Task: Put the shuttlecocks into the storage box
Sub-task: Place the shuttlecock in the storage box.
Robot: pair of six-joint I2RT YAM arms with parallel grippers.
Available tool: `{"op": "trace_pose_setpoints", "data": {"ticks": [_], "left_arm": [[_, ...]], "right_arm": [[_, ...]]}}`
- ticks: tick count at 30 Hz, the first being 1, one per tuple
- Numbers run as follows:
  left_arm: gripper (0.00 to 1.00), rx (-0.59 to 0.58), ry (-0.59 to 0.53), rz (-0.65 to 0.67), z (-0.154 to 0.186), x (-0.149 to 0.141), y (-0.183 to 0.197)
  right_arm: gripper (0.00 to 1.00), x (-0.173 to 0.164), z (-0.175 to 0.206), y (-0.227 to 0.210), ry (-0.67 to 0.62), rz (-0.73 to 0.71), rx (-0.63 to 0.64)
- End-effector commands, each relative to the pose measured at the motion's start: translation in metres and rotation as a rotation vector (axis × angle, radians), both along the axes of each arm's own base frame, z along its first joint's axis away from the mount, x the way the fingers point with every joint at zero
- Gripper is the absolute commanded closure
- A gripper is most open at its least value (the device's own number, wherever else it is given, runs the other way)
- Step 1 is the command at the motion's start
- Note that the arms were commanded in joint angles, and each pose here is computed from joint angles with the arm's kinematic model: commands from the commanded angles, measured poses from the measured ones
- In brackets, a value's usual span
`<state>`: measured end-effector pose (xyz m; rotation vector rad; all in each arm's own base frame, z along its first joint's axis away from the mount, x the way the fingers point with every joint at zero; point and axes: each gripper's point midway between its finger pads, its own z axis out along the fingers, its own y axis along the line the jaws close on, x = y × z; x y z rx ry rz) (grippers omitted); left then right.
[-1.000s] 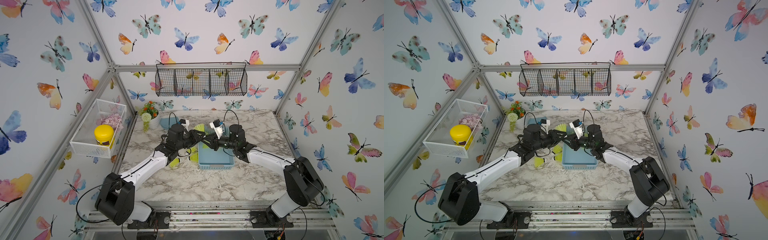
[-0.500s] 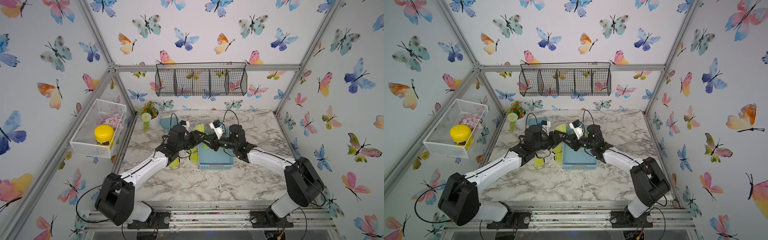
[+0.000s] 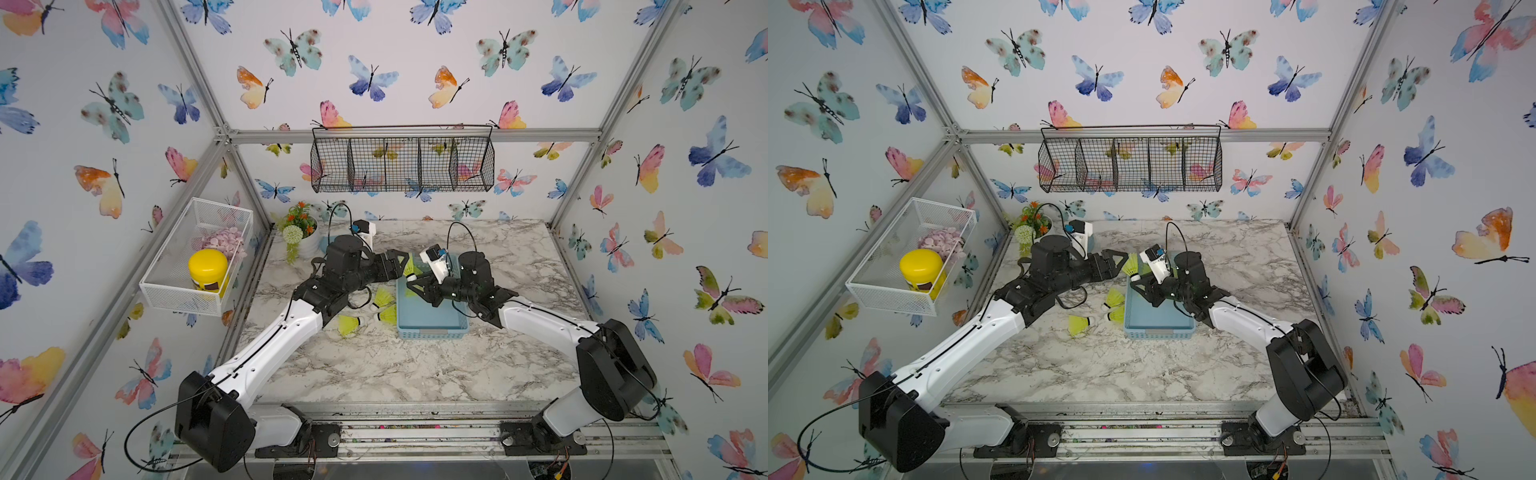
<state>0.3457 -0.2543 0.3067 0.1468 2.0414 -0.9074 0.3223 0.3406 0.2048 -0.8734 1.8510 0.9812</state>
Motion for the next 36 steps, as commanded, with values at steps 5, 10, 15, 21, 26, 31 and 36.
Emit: {"op": "trace_pose_setpoints", "data": {"ticks": [5,10,15,21,26,31,36], "left_arm": [[0.20,0.356,-0.089,-0.314,-0.010,-0.008,-0.005],[0.23,0.384,-0.070,-0.422,-0.023,-0.006,-0.006],[0.27,0.314,-0.021,-0.523,-0.031,-0.006,-0.010],[0.27,0.318,-0.016,-0.558,-0.035,-0.001,-0.014],[0.29,0.289,0.000,-0.612,-0.040,-0.001,-0.021],[0.45,0.256,0.036,-0.668,-0.044,-0.004,-0.029],[0.71,0.248,0.043,-0.675,-0.045,-0.005,-0.030]], "right_arm": [[0.82,-0.010,-0.003,-0.009,-0.032,0.010,-0.064],[0.81,-0.015,-0.002,-0.010,-0.040,0.026,-0.068],[0.81,-0.019,-0.001,-0.010,-0.041,0.044,-0.066],[0.81,-0.021,0.000,-0.009,-0.041,0.061,-0.064],[0.81,-0.025,-0.001,-0.007,-0.039,0.083,-0.059],[0.81,-0.026,-0.003,-0.007,-0.030,0.088,-0.063],[0.81,-0.025,-0.006,-0.008,-0.025,0.085,-0.069]]}}
